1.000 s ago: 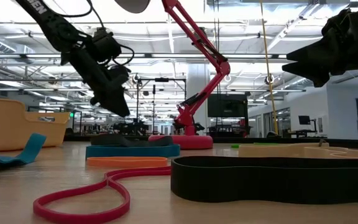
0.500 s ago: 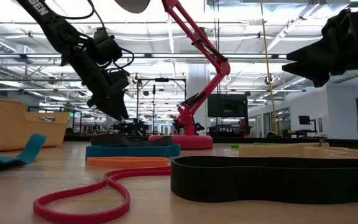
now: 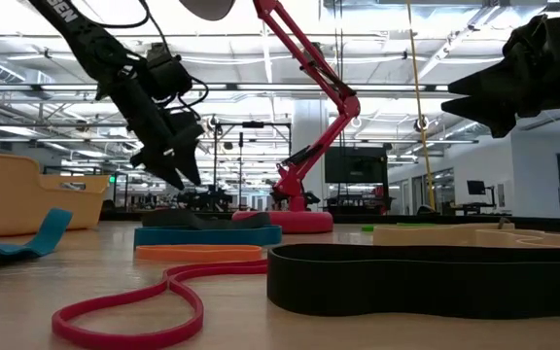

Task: Pick and place rubber bands into bin
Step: Put the top black rubber band into the yellow bin

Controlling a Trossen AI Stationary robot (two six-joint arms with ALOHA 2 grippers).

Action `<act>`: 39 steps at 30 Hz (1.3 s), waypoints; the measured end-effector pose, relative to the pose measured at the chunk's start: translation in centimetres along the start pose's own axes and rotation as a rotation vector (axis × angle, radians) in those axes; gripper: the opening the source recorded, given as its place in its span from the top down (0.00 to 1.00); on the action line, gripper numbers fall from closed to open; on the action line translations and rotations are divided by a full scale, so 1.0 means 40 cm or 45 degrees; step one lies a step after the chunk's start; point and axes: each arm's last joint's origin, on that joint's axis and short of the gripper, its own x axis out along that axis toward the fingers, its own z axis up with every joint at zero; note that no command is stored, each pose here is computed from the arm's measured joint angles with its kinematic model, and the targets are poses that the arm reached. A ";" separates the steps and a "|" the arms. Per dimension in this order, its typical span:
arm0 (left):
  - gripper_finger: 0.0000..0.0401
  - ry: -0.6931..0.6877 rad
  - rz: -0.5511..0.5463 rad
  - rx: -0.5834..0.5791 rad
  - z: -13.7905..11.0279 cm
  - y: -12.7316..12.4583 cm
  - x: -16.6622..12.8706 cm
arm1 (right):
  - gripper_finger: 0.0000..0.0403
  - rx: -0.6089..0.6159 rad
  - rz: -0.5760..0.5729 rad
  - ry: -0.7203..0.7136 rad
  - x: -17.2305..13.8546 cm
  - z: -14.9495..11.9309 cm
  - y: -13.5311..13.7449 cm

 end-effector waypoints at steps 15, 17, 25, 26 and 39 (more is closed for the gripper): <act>0.33 0.411 0.072 0.089 0.123 -0.023 0.119 | 0.48 -0.008 0.000 0.000 0.000 0.000 0.000; 0.33 0.461 0.087 0.080 0.117 -0.021 0.140 | 0.48 -0.008 -0.001 0.000 0.000 0.000 0.000; 0.33 0.595 0.115 0.062 0.084 -0.007 0.190 | 0.48 -0.009 0.000 0.000 0.000 0.000 0.000; 0.33 0.612 0.118 0.062 0.080 -0.006 0.193 | 0.48 -0.009 0.000 0.000 0.000 0.000 0.000; 0.69 0.621 0.139 0.061 0.077 -0.002 0.200 | 0.48 -0.009 0.000 0.000 0.000 0.000 0.000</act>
